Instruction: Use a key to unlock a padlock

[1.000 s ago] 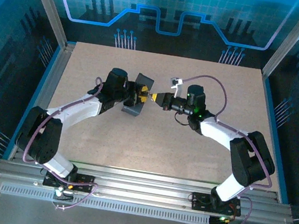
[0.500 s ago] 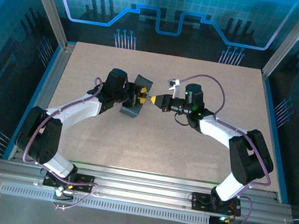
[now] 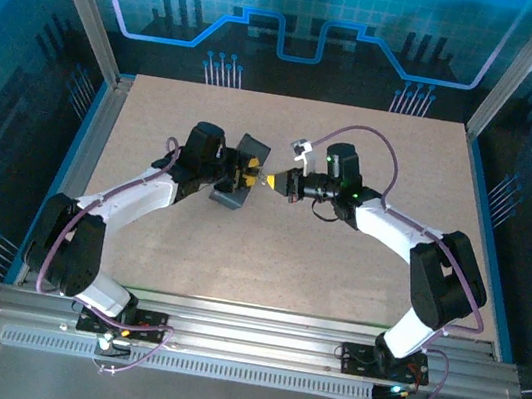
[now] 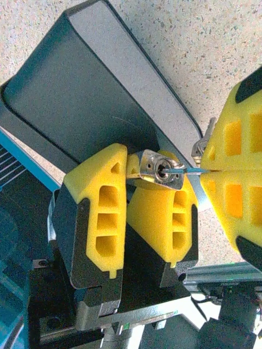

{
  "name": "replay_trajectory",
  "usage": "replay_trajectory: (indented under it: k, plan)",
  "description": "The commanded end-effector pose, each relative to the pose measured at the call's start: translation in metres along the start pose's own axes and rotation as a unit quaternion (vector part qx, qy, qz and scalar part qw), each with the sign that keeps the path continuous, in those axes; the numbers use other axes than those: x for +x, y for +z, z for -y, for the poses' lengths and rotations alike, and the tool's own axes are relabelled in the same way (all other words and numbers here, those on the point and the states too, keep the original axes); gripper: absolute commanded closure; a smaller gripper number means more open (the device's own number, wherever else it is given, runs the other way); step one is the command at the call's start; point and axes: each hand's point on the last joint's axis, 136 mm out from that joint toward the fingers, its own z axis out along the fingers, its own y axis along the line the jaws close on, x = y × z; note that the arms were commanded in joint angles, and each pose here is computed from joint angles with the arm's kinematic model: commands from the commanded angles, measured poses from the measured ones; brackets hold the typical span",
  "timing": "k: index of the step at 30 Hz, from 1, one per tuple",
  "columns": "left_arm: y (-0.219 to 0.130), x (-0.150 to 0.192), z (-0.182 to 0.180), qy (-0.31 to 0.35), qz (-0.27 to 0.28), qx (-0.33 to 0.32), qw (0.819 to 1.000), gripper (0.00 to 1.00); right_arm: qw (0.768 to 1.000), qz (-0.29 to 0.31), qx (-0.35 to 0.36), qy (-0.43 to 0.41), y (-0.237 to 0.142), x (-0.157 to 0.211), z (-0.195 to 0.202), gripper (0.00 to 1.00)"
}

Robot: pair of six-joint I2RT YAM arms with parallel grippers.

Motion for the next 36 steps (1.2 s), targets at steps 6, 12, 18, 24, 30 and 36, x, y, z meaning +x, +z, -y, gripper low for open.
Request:
replay_trajectory:
  k: [6, 12, 18, 24, 30, 36]
  plan:
    - [-0.023, 0.051, 0.041, 0.083, -0.075, 0.043, 0.993, 1.00, 0.998, -0.029, -0.035, -0.048, 0.012, 0.011, -0.037, 1.00]
    - [-0.024, 0.045, 0.035, 0.092, -0.065, 0.031, 0.993, 1.00, 0.997, -0.040, -0.026, -0.063, 0.014, 0.014, -0.040, 1.00]
    - [-0.023, 0.041, 0.034, 0.115, -0.059, 0.024, 0.991, 1.00, 0.996, -0.044, -0.046, -0.057, 0.014, 0.015, -0.047, 1.00]
    - [-0.021, 0.040, 0.034, 0.139, -0.054, 0.014, 0.989, 1.00, 0.997, -0.044, -0.067, -0.023, 0.019, 0.012, -0.048, 1.00]
    - [-0.021, 0.033, 0.028, 0.142, -0.045, 0.007, 0.989, 1.00, 0.996, -0.031, -0.087, 0.010, 0.020, 0.003, -0.051, 1.00]
    - [-0.024, 0.030, 0.028, 0.152, -0.040, 0.004, 0.988, 1.00, 0.995, -0.029, -0.090, 0.037, 0.021, 0.002, -0.049, 1.00]
